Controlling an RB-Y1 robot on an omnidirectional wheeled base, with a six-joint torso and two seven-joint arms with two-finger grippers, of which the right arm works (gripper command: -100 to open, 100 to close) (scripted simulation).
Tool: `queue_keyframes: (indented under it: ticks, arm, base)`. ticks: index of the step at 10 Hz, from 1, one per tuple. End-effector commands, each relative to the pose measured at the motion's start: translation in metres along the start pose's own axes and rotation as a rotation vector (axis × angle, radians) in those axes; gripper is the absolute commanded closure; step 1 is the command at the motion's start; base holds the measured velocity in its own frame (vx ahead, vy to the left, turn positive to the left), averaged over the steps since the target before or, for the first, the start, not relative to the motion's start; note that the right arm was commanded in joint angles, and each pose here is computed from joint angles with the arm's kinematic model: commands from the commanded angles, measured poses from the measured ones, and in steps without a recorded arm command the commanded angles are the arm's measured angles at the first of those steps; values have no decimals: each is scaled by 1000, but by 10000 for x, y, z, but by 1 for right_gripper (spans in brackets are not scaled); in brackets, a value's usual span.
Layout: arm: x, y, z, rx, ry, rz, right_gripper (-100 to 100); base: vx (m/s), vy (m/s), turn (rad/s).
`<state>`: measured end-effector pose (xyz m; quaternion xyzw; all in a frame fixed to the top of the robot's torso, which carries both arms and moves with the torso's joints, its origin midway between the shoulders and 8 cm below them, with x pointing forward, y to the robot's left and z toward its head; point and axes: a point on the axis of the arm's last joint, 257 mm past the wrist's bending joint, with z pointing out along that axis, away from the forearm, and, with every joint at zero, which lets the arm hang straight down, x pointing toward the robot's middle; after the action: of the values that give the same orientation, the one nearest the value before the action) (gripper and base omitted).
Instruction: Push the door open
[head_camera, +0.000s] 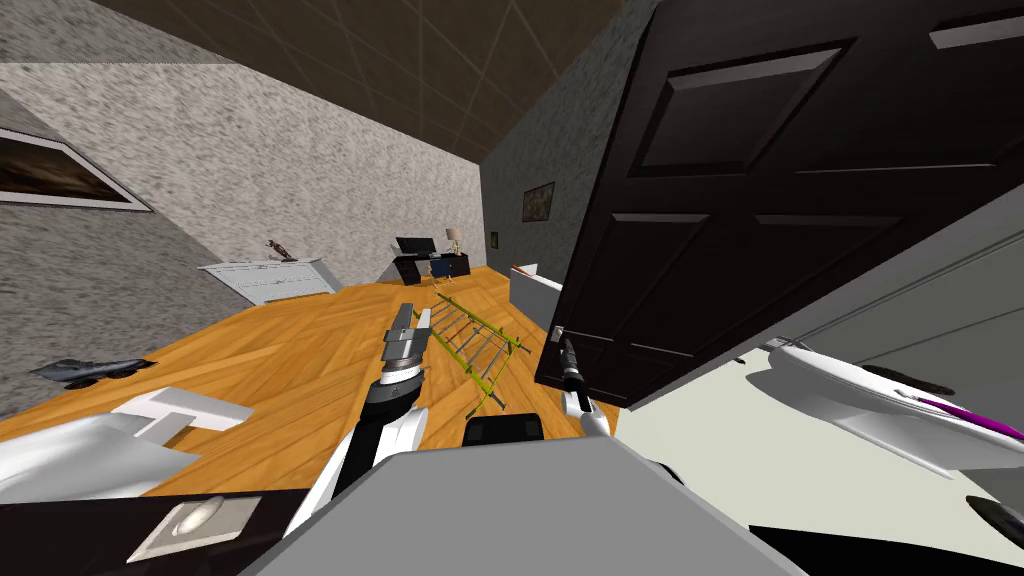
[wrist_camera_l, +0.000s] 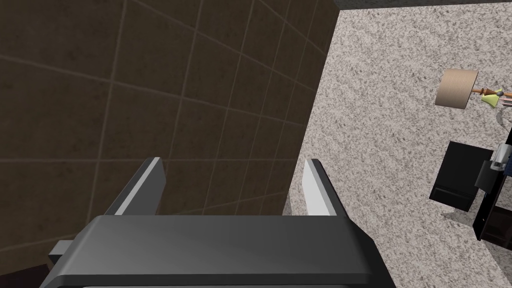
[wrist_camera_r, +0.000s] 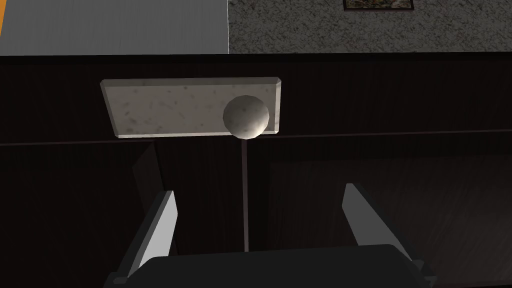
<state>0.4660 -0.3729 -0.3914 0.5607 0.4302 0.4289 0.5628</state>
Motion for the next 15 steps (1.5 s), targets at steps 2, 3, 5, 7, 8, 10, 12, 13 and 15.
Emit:
queue_keyframes:
  ticks: [2, 3, 5, 7, 8, 10, 12, 13, 15]
  arm:
    - [32, 0, 4, 1, 2, 3, -100]
    - [23, 0, 4, 1, 1, 3, -100]
    - [-8, -1, -7, -1, -5, 1, -100]
    - [-38, 1, -18, -5, -12, 0, -100]
    - [-48, 1, -23, -6, -15, -1, -100]
    - [-60, 0, -29, -7, -18, -1, -100]
    - [-65, 0, -32, -8, -20, -1, -100]
    - [-67, 0, -34, -8, -20, -1, -100]
    - [-66, 0, -32, -8, -20, -1, 100]
  base:
    - [-171, 113, -29]
    - [-87, 53, -13]
    - [172, -54, 32]
    - [222, -82, 28]
    - [182, -108, 116]
    - [109, -63, 71]
    - [84, -17, -7]
    - [32, -2, -1]
    - [1, -3, 2]
